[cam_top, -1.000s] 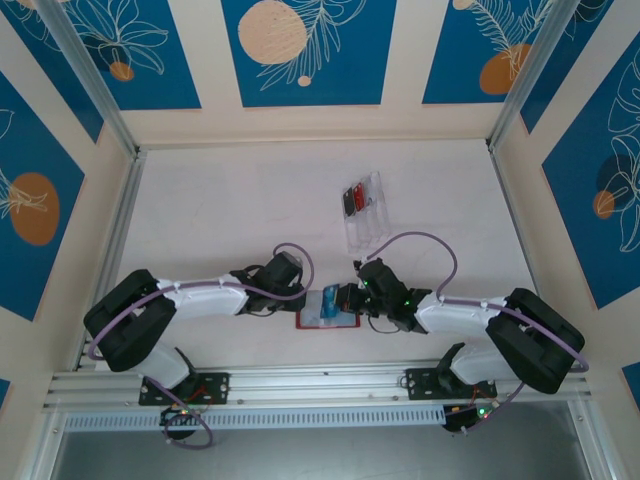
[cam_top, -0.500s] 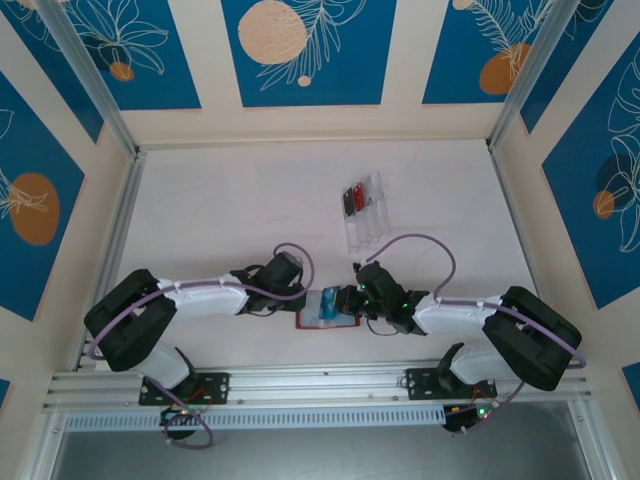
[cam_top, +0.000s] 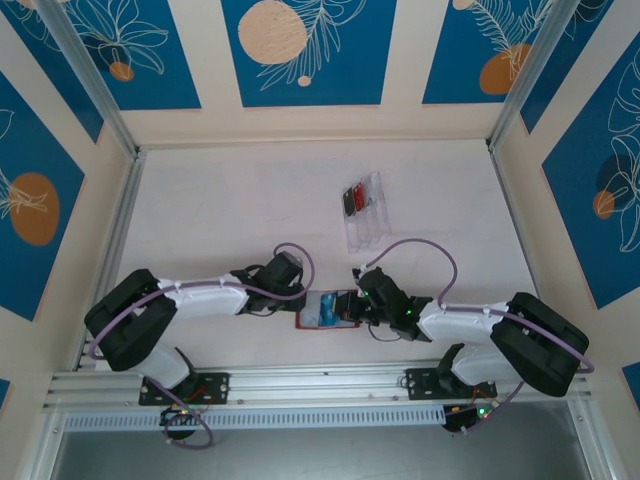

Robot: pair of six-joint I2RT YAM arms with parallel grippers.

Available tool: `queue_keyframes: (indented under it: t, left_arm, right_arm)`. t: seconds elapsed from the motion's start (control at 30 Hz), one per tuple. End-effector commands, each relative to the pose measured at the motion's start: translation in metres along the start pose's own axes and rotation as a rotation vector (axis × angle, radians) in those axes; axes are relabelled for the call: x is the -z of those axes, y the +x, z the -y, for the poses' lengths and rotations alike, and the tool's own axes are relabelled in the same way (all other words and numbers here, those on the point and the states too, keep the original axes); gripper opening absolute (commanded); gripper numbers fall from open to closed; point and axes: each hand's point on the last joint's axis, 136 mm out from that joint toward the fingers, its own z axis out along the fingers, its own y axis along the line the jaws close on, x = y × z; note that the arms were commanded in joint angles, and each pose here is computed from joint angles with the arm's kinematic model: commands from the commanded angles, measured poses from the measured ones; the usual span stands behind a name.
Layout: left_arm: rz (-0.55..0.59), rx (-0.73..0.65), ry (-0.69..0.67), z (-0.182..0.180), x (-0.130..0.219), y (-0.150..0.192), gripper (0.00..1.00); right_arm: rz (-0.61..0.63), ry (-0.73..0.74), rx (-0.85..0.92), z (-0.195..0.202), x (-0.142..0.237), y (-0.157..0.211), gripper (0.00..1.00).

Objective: Put the credit cards into the card holder

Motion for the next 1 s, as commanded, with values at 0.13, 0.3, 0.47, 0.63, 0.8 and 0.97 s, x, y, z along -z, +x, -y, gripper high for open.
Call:
queue_keyframes:
  t: [0.13, 0.3, 0.47, 0.63, 0.8, 0.97]
  left_arm:
    - [-0.119, -0.031, -0.064, -0.016, -0.01, 0.033, 0.21]
    - [-0.12, -0.031, -0.064, -0.016, -0.01, 0.034, 0.2]
    - [-0.121, -0.032, -0.065, -0.016, -0.009, 0.035, 0.21]
    - [-0.121, -0.032, -0.065, -0.016, -0.009, 0.035, 0.21]
    - [-0.123, -0.034, -0.064, -0.015, -0.01, 0.034, 0.21]
    - [-0.123, -0.031, -0.064, -0.015, -0.01, 0.034, 0.21]
  right_arm:
    - [-0.063, 0.035, 0.017, 0.015, -0.005, 0.018, 0.0]
    - [-0.061, 0.048, 0.017, 0.015, -0.01, 0.014, 0.0]
    - [-0.045, 0.069, 0.003, 0.02, -0.01, 0.007, 0.0]
    - [-0.022, 0.098, -0.014, 0.027, -0.007, -0.001, 0.0]
    - [-0.038, 0.09, -0.014, 0.023, -0.015, 0.0, 0.0]
    - [-0.057, 0.083, -0.015, 0.02, -0.022, 0.005, 0.0]
